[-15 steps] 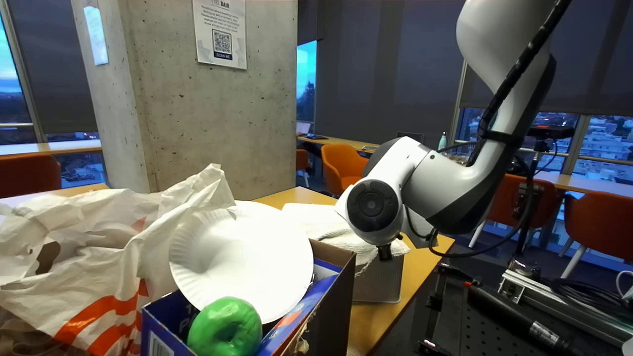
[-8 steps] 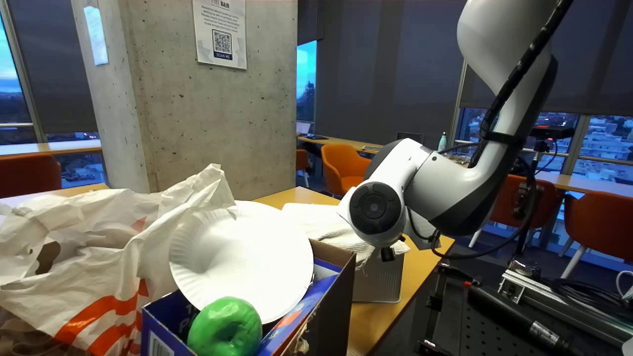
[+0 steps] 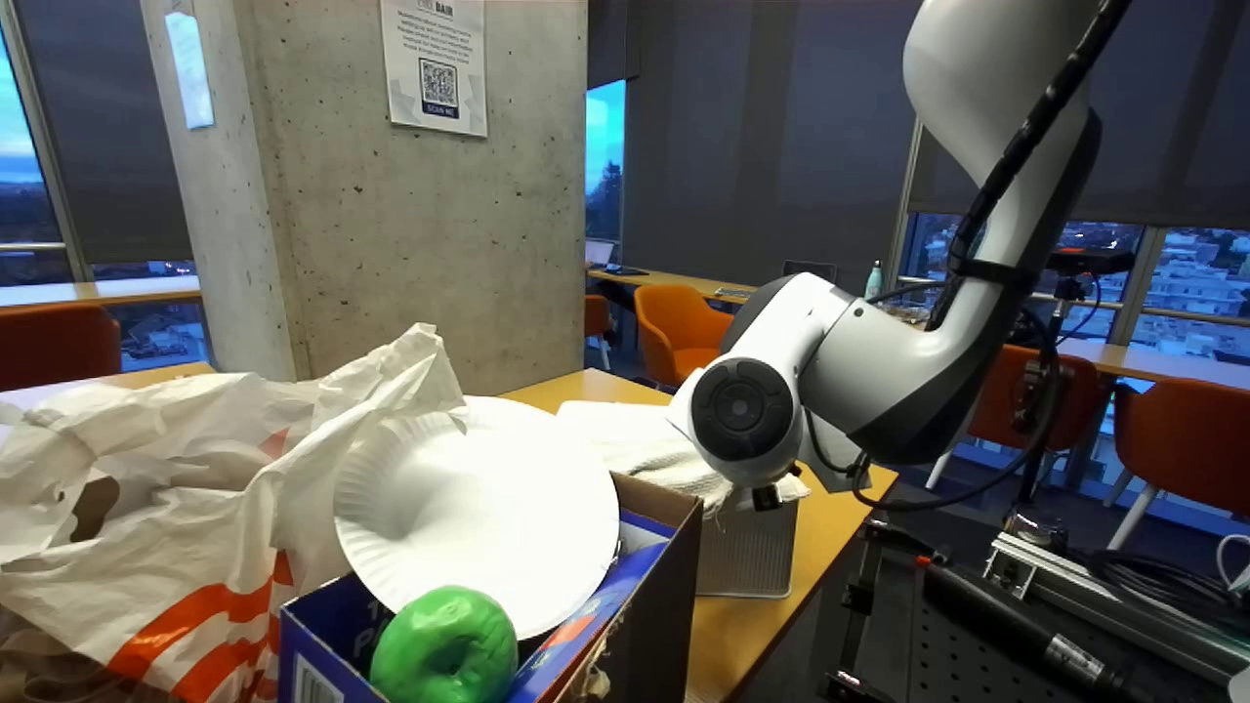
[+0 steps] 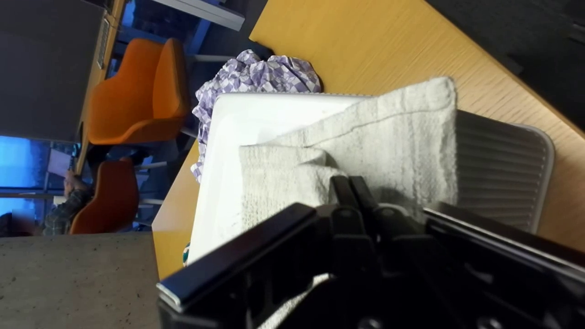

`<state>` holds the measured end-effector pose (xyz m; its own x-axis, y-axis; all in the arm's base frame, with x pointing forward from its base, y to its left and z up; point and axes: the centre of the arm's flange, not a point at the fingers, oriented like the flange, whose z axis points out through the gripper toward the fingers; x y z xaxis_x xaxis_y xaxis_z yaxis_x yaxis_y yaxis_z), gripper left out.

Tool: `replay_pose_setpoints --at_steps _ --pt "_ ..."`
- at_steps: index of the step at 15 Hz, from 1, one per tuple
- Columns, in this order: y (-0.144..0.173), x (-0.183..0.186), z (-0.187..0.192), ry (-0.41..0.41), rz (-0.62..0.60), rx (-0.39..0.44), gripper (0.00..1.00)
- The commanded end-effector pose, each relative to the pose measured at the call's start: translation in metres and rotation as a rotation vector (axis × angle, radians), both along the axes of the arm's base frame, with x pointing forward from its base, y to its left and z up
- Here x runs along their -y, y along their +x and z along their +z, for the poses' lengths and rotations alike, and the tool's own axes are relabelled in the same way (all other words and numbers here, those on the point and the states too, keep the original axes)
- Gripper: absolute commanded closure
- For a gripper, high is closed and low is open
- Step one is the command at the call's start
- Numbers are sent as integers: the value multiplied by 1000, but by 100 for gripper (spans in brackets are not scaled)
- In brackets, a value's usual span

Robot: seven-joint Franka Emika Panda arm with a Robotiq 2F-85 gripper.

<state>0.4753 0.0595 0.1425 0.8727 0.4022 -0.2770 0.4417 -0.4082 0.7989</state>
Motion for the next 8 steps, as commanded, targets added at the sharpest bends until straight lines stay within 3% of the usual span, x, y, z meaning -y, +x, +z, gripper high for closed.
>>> replay_pose_setpoints --at_steps 1,8 --pt "-3 15 24 40 -6 27 99" --pt "11 89 93 135 -140 165 99"
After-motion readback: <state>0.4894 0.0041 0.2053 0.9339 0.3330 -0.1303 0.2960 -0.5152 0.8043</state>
